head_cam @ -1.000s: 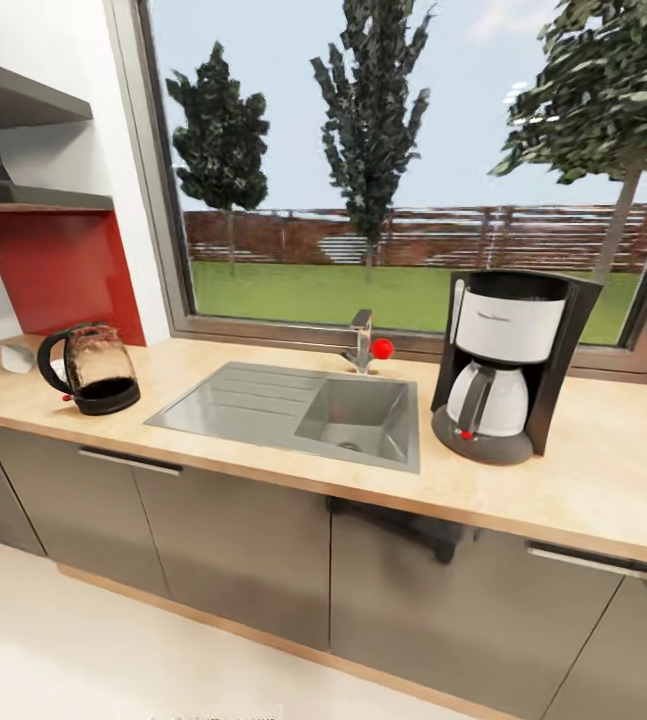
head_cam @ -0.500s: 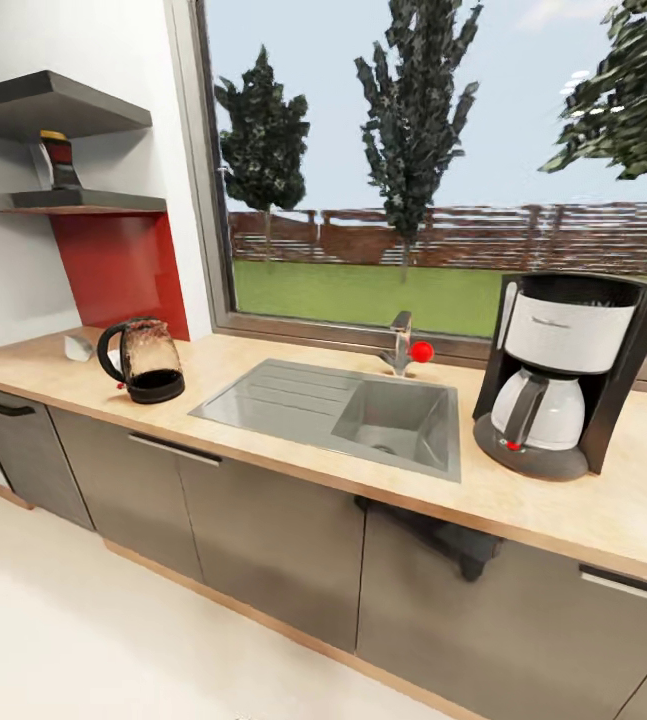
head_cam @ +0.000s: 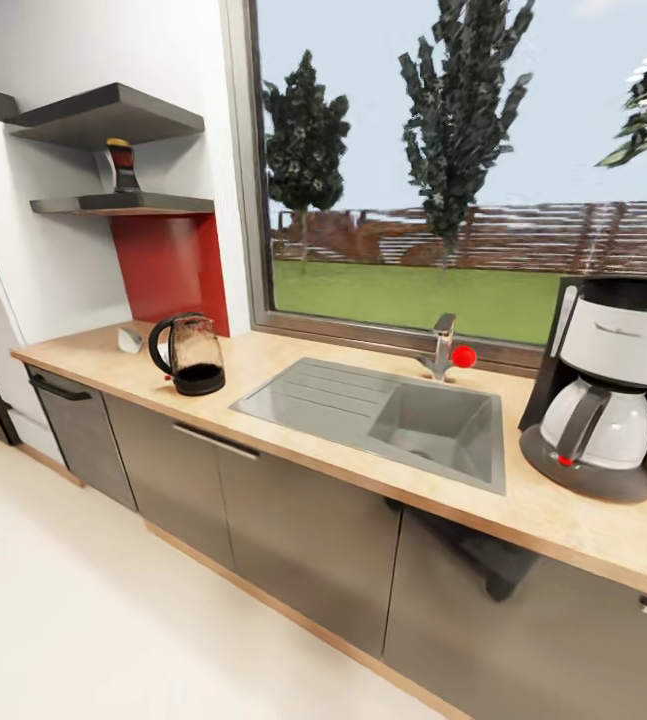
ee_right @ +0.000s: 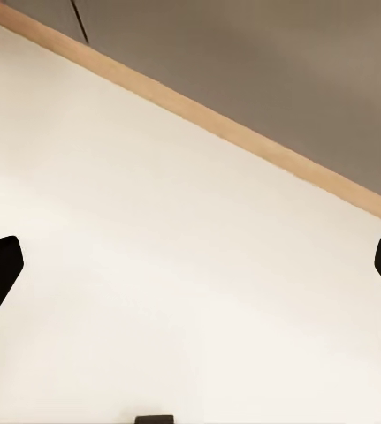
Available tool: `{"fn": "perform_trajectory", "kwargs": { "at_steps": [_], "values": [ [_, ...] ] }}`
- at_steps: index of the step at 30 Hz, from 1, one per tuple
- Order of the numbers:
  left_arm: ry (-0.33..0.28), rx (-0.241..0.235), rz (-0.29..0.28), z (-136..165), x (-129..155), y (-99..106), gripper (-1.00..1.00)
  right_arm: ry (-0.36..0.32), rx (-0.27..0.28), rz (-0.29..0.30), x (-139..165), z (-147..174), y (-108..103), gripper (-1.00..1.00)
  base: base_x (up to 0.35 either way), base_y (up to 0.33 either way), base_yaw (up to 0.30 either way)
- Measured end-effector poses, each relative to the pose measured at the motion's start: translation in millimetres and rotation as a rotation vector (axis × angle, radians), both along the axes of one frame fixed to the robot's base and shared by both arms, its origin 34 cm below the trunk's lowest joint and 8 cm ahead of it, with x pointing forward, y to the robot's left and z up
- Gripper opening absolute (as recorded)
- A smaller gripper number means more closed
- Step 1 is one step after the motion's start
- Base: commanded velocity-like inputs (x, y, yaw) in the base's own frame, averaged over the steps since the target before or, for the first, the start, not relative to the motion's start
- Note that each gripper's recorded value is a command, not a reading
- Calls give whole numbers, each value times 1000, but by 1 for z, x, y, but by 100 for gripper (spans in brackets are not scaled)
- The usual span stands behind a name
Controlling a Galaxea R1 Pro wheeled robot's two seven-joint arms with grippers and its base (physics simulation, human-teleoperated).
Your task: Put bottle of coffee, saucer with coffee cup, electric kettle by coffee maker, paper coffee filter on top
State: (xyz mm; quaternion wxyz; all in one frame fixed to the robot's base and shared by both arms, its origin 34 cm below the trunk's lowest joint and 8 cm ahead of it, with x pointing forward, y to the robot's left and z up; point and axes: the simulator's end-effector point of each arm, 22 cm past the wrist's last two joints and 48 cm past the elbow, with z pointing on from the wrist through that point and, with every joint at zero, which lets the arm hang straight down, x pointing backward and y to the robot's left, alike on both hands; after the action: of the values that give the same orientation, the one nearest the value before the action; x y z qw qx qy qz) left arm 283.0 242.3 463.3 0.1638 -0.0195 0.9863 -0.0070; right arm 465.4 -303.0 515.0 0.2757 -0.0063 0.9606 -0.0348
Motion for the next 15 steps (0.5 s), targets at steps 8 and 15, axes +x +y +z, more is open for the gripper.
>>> {"fn": "perform_trajectory", "kwargs": {
  "at_steps": [8,15],
  "values": [
    [0,0,0,0,0,0,100,0,0,0,0,0,0,100,0,0,240],
    [0,0,0,0,0,0,100,0,-2,3,0,0,0,100,0,0,240]
  ]
}}
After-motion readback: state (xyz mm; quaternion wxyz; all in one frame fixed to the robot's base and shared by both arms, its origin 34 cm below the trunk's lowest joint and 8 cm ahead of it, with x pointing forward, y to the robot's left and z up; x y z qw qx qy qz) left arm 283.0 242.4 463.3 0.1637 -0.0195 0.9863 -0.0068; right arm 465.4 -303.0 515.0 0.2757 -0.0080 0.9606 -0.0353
